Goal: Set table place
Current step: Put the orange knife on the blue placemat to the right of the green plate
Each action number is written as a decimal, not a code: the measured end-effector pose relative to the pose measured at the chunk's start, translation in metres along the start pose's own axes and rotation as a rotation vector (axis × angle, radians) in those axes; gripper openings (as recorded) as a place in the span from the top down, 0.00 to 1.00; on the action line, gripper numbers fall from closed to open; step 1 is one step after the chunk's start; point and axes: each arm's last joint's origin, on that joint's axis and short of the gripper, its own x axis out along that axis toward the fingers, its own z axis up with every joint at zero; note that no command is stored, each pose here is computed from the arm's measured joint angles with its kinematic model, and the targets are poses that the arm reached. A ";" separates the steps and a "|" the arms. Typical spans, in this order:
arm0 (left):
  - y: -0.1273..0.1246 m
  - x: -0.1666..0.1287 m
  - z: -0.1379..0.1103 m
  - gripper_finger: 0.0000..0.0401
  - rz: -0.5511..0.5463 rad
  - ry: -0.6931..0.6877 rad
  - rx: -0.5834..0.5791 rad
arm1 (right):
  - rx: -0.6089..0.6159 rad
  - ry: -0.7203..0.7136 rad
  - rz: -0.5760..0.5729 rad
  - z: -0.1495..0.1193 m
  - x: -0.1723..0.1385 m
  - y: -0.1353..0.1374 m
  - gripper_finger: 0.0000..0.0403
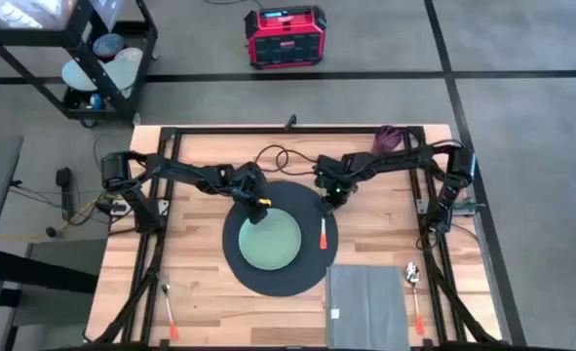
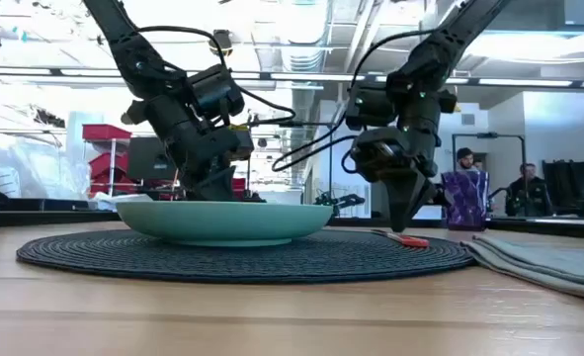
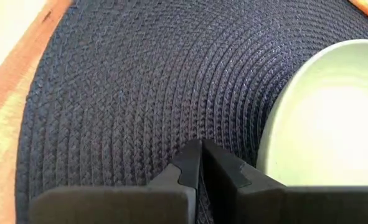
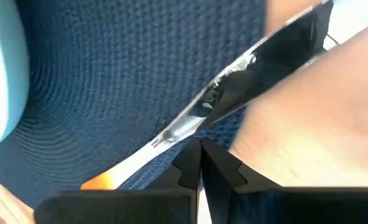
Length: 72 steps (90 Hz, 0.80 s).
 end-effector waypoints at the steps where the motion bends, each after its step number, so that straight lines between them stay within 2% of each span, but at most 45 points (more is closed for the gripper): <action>1: 0.000 0.000 0.000 1.00 0.000 0.000 0.000 | -0.001 0.000 0.000 0.000 0.000 0.000 1.00; 32: 0.002 0.017 -0.004 1.00 -0.027 0.031 0.013 | -0.008 -0.004 0.010 0.002 -0.002 0.004 1.00; 52: 0.003 0.017 -0.012 1.00 -0.021 0.109 0.056 | -0.007 0.005 0.009 0.001 -0.002 0.004 1.00; 72: 0.004 0.017 -0.013 1.00 -0.018 0.115 0.032 | -0.024 0.025 -0.007 0.001 -0.004 -0.001 1.00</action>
